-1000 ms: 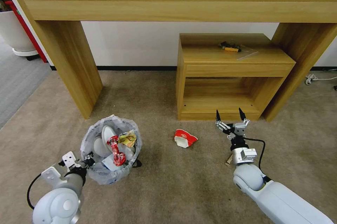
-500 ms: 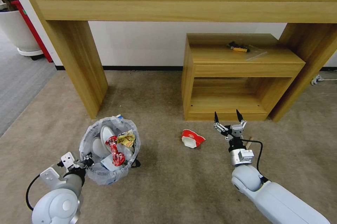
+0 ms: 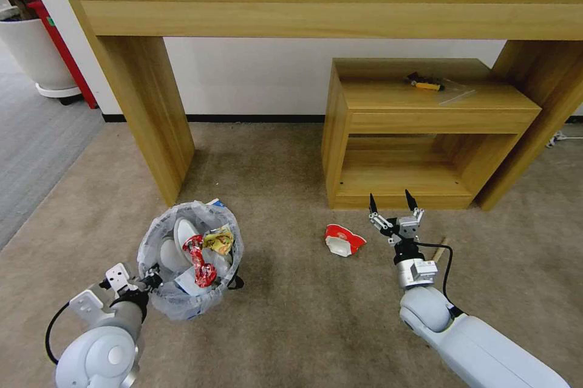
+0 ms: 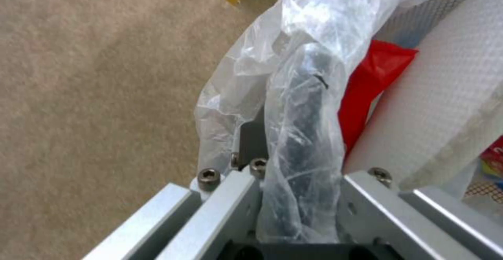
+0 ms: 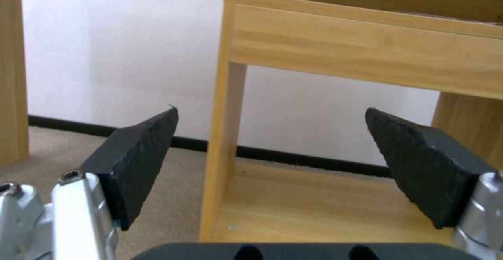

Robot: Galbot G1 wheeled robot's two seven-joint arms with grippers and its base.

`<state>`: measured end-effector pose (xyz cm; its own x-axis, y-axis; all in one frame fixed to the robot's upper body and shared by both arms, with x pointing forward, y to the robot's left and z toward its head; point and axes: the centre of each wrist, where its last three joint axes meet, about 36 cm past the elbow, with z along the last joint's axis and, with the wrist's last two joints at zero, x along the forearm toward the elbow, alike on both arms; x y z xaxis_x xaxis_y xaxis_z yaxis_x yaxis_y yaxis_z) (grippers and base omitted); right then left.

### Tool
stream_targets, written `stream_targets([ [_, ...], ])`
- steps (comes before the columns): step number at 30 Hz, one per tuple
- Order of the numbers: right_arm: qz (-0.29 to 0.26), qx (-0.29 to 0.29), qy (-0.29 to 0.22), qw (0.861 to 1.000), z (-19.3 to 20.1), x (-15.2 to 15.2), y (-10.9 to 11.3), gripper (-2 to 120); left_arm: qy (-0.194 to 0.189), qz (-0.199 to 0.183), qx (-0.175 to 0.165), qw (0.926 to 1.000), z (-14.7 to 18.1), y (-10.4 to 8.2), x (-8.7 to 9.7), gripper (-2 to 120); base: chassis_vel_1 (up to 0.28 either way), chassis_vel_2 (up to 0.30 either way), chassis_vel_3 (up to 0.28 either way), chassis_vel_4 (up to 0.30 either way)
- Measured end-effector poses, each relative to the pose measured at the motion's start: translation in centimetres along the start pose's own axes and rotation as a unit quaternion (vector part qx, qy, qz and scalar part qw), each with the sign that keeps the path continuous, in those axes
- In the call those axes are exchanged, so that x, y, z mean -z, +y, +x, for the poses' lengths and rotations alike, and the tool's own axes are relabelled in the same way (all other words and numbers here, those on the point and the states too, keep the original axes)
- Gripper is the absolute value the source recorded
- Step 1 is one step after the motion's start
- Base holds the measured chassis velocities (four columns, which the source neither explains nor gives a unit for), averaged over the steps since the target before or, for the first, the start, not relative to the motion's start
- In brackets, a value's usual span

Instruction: Pick up the trash bin and place the garbage on the floor into it.

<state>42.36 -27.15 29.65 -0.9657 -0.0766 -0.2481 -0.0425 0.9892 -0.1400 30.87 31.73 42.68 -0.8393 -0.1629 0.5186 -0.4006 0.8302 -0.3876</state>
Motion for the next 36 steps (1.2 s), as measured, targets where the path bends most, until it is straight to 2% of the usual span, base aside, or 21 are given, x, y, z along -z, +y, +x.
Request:
stream_targets([
  [14,0.003,0.006,0.006,1.0,0.5,-0.2,0.7,92,0.0,0.003,0.001,1.0,0.1,0.1,-0.3,0,0.107,0.104,-0.101,-0.112],
  [36,0.005,0.007,0.008,1.0,0.8,-0.1,1.1,92,-0.013,0.005,0.004,0.9999,0.7,0.6,0.7,0,0.126,0.127,-0.128,-0.126],
])
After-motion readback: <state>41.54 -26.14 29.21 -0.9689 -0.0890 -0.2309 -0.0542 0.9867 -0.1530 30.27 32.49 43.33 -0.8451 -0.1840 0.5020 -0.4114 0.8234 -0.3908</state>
